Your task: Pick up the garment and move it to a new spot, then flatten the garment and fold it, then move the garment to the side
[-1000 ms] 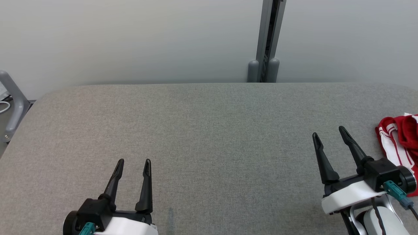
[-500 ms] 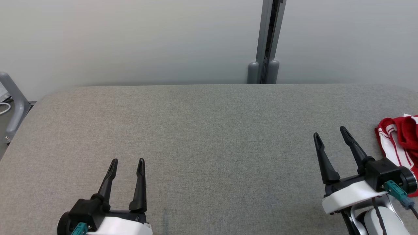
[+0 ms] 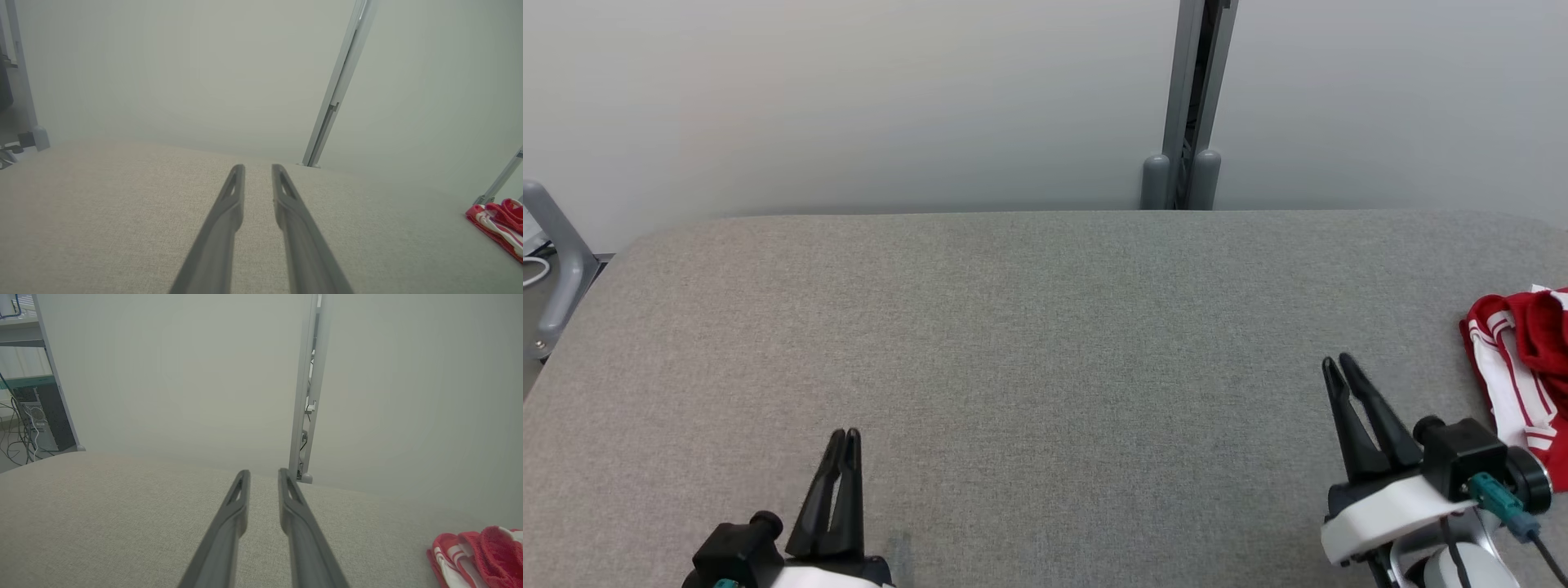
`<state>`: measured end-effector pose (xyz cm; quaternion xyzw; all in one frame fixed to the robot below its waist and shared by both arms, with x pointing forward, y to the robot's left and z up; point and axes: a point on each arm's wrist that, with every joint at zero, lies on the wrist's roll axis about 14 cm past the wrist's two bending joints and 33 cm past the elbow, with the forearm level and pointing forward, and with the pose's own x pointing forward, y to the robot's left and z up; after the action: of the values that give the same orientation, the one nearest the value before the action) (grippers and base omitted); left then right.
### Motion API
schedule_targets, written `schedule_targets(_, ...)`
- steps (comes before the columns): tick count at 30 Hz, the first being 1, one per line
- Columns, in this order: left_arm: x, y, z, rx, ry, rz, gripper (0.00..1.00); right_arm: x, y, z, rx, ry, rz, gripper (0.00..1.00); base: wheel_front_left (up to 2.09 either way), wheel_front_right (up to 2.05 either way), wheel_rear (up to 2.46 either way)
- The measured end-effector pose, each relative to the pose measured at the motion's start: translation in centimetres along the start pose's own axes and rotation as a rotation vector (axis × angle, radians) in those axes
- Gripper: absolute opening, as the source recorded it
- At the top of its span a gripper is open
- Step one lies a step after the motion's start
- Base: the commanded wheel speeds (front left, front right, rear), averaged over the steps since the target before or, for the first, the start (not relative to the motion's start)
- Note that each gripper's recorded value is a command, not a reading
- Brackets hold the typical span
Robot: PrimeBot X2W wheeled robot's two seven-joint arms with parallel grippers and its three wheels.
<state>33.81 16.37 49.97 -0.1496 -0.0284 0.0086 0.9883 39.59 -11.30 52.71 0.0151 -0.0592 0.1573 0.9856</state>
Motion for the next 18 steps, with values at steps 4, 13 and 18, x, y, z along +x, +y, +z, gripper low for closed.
schedule_targets(4, -0.5, 0.4, -1.2, -0.038, 0.043, 0.017, 0.0, -0.8, -0.4, -1.5, 0.056, 0.051, -0.03, 0.0, 0.0, 0.0, 0.0)
schedule_targets(13, 0.0, 0.6, -2.0, -0.171, 0.086, 0.038, 0.0, -1.1, -2.3, -1.7, 0.212, 0.062, -0.117, 0.0, 0.0, 0.0, 0.0)
schedule_targets(18, 0.7, 0.6, -1.9, -0.249, 0.093, 0.044, 0.0, -1.2, -3.2, -1.6, 0.308, 0.057, -0.161, 0.0, 0.0, 0.0, 0.0)
